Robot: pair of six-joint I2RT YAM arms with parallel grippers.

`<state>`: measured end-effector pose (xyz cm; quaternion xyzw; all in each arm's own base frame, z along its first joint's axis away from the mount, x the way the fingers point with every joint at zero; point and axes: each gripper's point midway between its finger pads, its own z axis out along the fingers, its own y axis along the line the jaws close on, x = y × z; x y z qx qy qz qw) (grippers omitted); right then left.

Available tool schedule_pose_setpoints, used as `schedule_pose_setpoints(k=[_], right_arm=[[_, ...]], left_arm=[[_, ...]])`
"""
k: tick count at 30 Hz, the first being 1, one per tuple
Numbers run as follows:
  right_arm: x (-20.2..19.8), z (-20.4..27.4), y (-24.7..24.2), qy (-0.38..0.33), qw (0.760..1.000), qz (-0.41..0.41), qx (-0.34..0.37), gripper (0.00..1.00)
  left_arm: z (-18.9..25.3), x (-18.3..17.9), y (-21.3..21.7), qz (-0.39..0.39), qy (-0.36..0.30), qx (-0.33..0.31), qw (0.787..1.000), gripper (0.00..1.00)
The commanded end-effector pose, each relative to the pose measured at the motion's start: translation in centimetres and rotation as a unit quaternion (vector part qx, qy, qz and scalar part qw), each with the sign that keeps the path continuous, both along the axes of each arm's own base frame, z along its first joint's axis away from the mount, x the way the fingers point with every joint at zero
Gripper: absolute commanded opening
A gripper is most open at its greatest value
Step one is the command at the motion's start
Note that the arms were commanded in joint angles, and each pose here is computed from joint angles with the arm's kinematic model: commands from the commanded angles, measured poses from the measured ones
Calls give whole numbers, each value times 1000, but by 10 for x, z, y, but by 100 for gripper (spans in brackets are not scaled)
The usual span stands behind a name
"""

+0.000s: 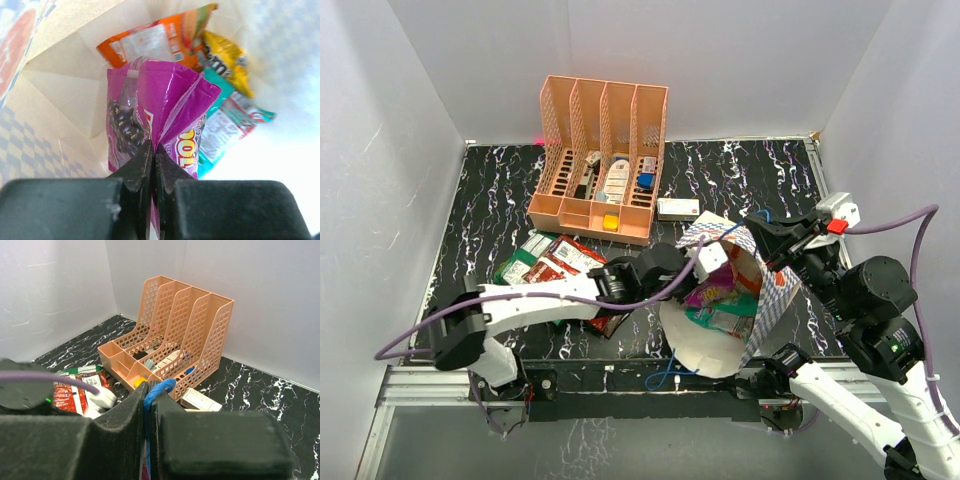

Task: Take the snacks out of the paper bag
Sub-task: Take out the snack from the paper bag, then place the snack at the center of the board.

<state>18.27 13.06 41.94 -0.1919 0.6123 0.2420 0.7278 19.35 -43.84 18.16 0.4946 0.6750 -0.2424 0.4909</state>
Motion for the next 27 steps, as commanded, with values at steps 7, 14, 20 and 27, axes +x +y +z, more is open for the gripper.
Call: schedule_pose_setpoints(k=[7,14,20,27], right_arm=[[6,22,-4,-41,999,-18,17,7],[9,17,-3,-29,999,-21,23,7],[11,13,-6,-27,999,-32,21,7],[14,10,-7,-28,999,-37,16,7]], left_arm=[[126,-63,59,-36,79,-149,985,0],[171,-84,103,-33,104,-200,974,0],[194,-73,147,47,98,-187,976,0],[211,-44,204,197,80,-172,962,0]])
